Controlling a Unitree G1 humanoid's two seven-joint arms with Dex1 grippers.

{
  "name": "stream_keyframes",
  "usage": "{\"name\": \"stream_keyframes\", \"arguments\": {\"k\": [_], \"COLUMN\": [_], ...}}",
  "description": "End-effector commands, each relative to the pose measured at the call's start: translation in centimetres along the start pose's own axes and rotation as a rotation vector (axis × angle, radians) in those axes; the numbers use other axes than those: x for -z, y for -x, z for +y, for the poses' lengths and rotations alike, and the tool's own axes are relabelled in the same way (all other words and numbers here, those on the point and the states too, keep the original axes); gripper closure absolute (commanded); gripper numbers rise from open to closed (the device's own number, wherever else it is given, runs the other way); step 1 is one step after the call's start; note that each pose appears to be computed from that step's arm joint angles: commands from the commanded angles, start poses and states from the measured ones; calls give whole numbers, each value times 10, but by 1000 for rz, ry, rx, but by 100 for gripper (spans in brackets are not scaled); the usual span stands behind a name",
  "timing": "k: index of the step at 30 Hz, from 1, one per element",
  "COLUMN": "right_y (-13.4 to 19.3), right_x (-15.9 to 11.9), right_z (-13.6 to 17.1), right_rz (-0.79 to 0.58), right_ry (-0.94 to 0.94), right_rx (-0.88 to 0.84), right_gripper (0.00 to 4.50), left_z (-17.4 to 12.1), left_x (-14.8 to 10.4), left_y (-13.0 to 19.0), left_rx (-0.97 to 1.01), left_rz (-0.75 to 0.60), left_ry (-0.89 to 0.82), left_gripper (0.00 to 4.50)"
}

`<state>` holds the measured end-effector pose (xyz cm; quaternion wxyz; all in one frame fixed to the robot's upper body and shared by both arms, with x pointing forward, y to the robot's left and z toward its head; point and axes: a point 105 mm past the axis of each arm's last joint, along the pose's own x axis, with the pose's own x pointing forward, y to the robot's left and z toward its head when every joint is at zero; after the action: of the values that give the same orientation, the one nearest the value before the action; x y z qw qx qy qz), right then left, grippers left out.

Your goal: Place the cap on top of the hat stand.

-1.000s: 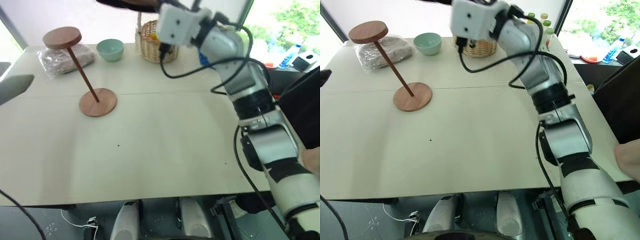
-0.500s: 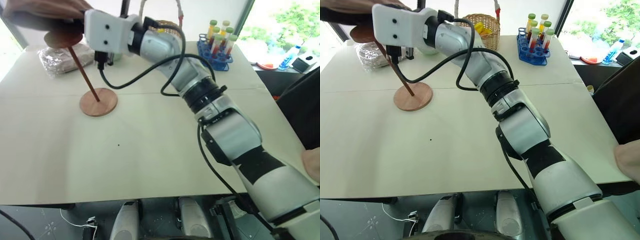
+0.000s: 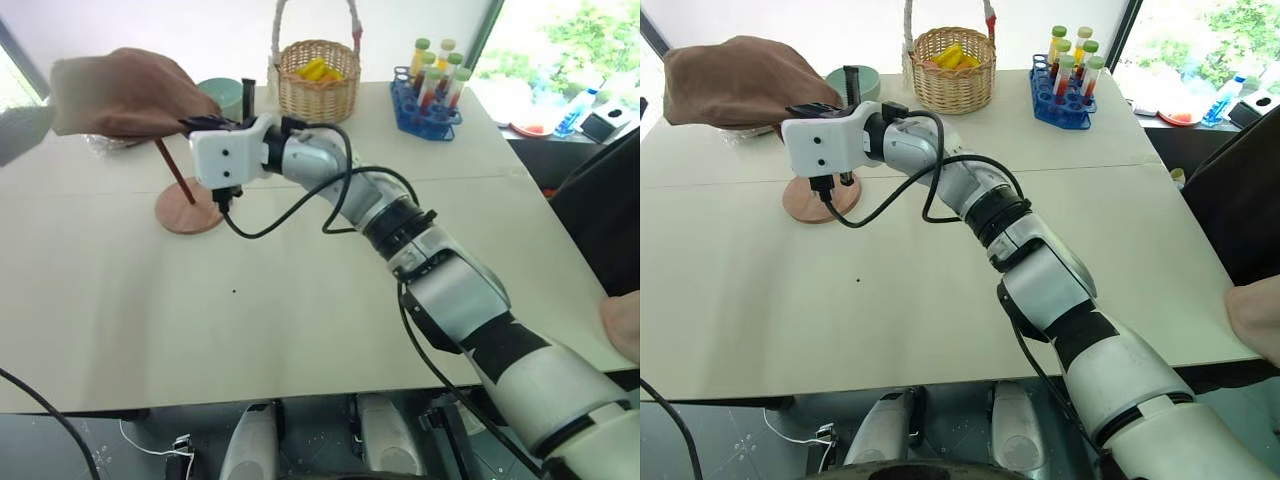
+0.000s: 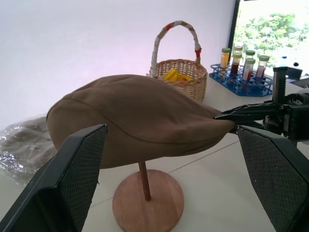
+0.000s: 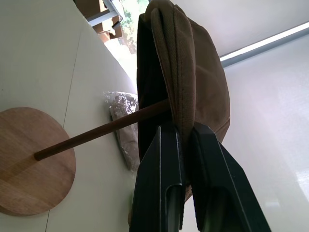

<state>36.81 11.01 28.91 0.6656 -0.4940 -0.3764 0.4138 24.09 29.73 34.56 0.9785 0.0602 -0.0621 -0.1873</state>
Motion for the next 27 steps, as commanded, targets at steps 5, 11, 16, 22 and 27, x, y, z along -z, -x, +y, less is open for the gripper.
{"name": "stream_keyframes", "arguments": {"k": [5,11,16,22,27], "right_y": [6,27,49,115,166], "right_x": [-23,-28,-23,8,3], "right_z": [-22,-15,-12,-24,-44], "right_rz": [-84,-109,-86,57,97], "right_ry": [9,-18,-45,-301,-778], "right_rx": [44,-6,-27,-43,-146], "right_gripper": [195,195,195,115,8], "left_z": [5,3,-3,-27,-43], "left_x": [-4,2,2,0,-10], "left_y": [3,2,-2,-12,-28], "left_rx": [19,95,159,315,357], "left_rz": [-24,5,11,66,66], "left_ry": [-32,-54,-83,-239,-426], "left_gripper": [0,0,0,0,0]}}
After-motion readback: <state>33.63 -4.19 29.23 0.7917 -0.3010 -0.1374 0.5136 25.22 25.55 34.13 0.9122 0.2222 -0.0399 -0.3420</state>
